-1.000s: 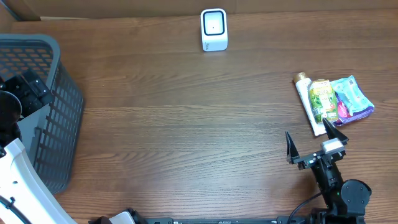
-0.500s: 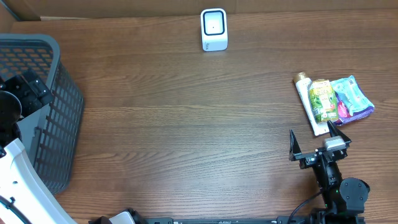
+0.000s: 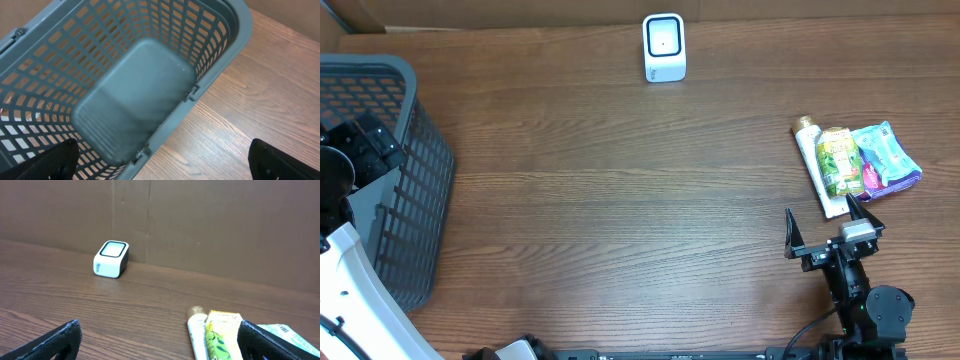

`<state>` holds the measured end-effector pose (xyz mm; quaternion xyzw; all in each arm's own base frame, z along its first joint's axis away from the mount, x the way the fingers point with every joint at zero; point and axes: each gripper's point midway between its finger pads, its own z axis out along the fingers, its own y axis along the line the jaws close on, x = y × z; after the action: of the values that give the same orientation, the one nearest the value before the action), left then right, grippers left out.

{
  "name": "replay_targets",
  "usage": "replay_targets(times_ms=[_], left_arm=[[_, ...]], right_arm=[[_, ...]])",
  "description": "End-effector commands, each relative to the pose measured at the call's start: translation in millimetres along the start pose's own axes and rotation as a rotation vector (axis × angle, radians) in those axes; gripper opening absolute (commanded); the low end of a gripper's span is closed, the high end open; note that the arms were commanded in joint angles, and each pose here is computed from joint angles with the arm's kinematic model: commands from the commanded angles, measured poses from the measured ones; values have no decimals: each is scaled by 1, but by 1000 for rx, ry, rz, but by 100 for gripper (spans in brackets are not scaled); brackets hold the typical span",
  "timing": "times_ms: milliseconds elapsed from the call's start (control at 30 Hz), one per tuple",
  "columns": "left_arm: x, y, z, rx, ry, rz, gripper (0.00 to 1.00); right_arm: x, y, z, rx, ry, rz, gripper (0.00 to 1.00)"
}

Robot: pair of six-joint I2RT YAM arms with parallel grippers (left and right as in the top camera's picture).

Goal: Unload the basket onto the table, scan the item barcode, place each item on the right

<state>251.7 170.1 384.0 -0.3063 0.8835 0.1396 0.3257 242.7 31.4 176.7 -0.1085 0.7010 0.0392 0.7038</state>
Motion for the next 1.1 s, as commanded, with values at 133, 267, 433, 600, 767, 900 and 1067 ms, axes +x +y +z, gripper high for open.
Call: replay_targets(times_ms=[133,267,433,600,767,900,1067], left_arm=[[-3,1,-1,-5,-8,-13,100],[-5,3,0,-19,-17,-2,100],[-5,-2,-11,0,-43,8,100],[-11,-36,-46,124,-193,73,100],[-9,-86,-74,377,-359,181,100],[-5,-116,-80,559,-491,206,99],[19,-141,-59,644,-619,277,100]], right_arm=[[2,-1,0,8,-4,-5,100],[2,-1,0,8,-4,-5,100],[2,-1,0,9,-4,-5,100],[2,-1,0,8,-4,-5,100],[2,-1,0,9,-4,-5,100],[2,-1,0,8,-4,-5,100],[2,-1,0,9,-4,-5,100]])
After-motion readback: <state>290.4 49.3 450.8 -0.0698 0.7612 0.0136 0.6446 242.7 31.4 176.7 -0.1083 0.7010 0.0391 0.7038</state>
